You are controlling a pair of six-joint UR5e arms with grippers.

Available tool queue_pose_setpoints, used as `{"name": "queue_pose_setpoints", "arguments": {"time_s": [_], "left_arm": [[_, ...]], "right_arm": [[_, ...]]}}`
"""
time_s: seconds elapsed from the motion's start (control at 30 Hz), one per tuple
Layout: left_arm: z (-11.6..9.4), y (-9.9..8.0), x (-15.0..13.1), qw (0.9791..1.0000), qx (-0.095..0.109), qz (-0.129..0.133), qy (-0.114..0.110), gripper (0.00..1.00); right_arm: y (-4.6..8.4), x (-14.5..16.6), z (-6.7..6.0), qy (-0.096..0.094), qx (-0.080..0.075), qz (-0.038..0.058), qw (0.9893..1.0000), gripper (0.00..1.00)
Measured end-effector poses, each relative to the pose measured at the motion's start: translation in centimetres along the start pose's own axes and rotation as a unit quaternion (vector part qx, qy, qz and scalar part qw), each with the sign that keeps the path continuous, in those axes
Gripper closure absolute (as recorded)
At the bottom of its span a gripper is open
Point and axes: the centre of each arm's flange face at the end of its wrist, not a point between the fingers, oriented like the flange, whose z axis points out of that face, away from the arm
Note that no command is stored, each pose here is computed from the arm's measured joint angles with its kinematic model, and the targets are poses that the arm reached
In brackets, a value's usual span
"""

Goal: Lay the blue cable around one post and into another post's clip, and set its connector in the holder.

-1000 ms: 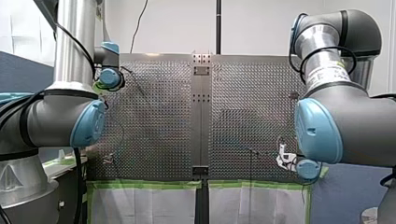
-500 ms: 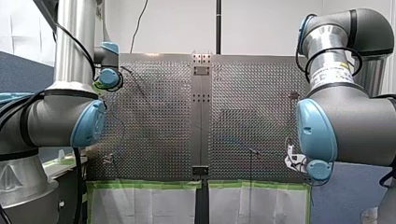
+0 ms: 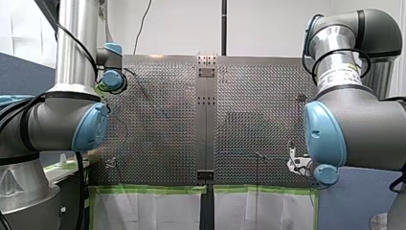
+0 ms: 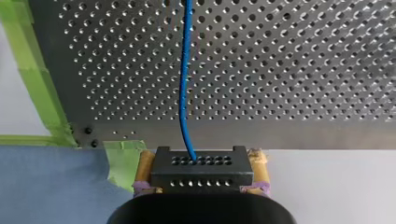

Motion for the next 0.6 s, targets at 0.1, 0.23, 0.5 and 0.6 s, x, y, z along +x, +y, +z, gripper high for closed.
{"name": "queue_pose_setpoints", "arguments": {"time_s": [0.1, 0.23, 0.5, 0.6], "left_arm": [[0.0, 0.0, 0.0, 1.0, 0.0, 0.0, 0.0, 0.0], [0.0, 0.0, 0.0, 1.0, 0.0, 0.001, 0.0, 0.0], [0.1, 0.2, -0.1, 1.0, -0.002, 0.003, -0.002, 0.0], [0.1, 0.2, -0.2, 1.0, -0.002, 0.003, -0.003, 0.0]], "right_arm": [[0.1, 0.3, 0.4, 0.007, 0.003, -0.001, 1.0, 1.0], [0.2, 0.4, 0.8, 0.011, 0.005, -0.0011, 0.9999, 1.0], [0.2, 0.8, 1.7, 0.028, 0.021, 0.0073, 0.9994, 1.0], [0.1, 0.3, 1.7, 0.027, 0.027, 0.0092, 0.9992, 1.0]]}}
